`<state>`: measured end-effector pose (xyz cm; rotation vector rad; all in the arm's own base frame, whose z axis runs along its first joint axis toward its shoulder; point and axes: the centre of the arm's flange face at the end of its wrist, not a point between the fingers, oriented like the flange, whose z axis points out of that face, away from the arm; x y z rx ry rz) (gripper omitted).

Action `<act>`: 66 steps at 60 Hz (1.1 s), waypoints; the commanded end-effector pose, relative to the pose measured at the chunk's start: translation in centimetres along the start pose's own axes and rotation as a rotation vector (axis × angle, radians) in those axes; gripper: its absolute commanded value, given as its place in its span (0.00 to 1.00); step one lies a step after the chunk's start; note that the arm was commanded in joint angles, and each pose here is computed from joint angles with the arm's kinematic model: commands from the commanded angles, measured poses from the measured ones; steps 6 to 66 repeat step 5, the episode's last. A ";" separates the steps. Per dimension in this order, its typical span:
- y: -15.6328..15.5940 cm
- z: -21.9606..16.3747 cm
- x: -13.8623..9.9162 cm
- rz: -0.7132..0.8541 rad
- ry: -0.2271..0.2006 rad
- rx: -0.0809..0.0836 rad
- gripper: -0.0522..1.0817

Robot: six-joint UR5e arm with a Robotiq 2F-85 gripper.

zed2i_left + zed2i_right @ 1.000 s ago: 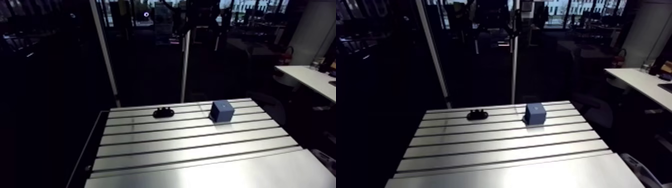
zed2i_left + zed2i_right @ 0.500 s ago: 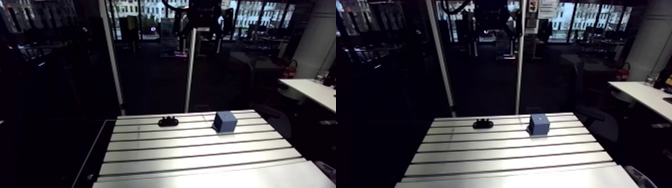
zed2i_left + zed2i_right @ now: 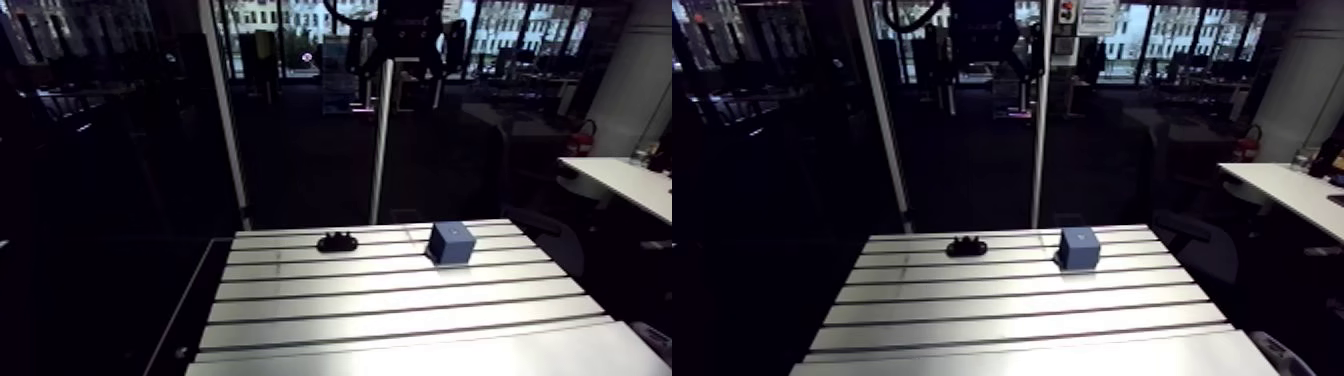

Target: Pick up the M10 bolt and insert it into the hex recess until seated.

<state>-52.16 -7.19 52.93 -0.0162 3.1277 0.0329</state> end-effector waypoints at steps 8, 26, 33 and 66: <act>-0.1 0.6 0.2 -0.001 -0.011 0.003 0.05; -0.1 0.6 0.2 -0.001 -0.011 0.003 0.05; -0.1 0.6 0.2 -0.001 -0.011 0.003 0.05; -0.1 0.6 0.2 -0.001 -0.011 0.003 0.05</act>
